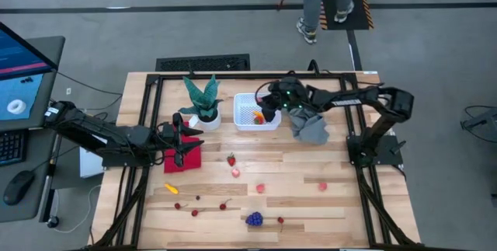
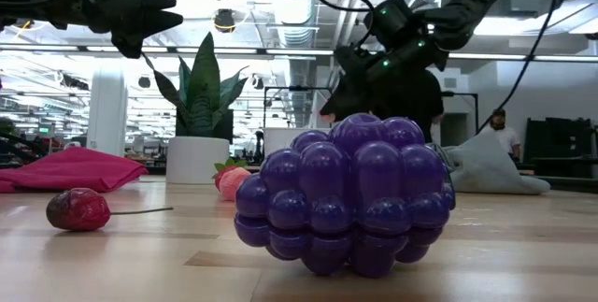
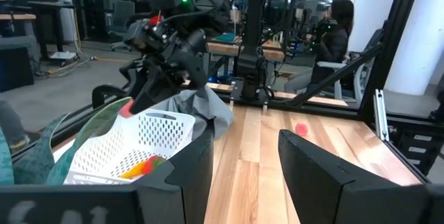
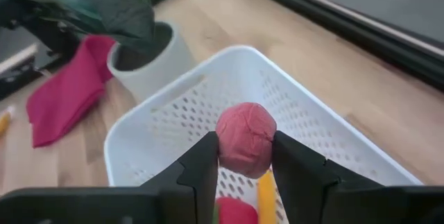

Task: Pick and placing Produce into tupperware
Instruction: Put the pink peach into the white bin

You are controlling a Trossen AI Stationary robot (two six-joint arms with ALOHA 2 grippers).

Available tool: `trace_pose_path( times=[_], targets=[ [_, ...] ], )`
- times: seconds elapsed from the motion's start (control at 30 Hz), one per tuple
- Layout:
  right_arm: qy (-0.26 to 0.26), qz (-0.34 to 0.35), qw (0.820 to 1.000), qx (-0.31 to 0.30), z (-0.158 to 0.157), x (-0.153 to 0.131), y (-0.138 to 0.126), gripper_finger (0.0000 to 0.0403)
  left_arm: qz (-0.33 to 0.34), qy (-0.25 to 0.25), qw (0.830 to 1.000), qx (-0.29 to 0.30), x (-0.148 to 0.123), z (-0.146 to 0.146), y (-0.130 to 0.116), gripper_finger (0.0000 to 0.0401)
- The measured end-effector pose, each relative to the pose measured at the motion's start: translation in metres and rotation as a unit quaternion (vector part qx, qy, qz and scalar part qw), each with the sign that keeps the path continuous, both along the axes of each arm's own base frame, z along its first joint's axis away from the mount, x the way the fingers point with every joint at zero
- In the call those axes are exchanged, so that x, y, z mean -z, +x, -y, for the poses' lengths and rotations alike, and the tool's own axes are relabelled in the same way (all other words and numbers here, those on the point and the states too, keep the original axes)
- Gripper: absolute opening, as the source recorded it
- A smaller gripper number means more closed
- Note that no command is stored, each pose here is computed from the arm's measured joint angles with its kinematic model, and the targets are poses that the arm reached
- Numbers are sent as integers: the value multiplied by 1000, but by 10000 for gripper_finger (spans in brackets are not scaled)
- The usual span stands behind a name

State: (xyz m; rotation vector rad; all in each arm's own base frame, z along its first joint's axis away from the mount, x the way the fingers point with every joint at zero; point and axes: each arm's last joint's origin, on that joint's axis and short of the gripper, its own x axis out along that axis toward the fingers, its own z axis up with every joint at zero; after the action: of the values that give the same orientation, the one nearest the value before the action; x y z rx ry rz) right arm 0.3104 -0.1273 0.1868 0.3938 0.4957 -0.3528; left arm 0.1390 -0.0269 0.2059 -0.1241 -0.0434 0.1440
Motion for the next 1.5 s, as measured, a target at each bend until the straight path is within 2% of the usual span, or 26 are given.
trace_pose_path(
  times=[0.6,0.77,0.87,1.07,1.33,1.5],
  targets=[
    [13,-4,1000,6,0,0,2,199,1,-3,1000,1,0,0,0,155],
    [-1,26,1000,-7,-6,-16,0,192,0,-2,1000,0,0,0,0,155],
    [-9,57,998,-38,-13,-35,-4,184,0,-2,1000,0,0,0,0,155],
    [-14,114,989,-95,-37,-78,-22,174,-2,-2,1000,0,0,0,0,155],
    [-4,104,981,-162,-93,-109,-50,171,-2,-7,1000,5,1,0,0,155],
    [-37,75,983,-161,-141,-113,-62,163,-1,-7,1000,6,0,0,0,155]
  ],
)
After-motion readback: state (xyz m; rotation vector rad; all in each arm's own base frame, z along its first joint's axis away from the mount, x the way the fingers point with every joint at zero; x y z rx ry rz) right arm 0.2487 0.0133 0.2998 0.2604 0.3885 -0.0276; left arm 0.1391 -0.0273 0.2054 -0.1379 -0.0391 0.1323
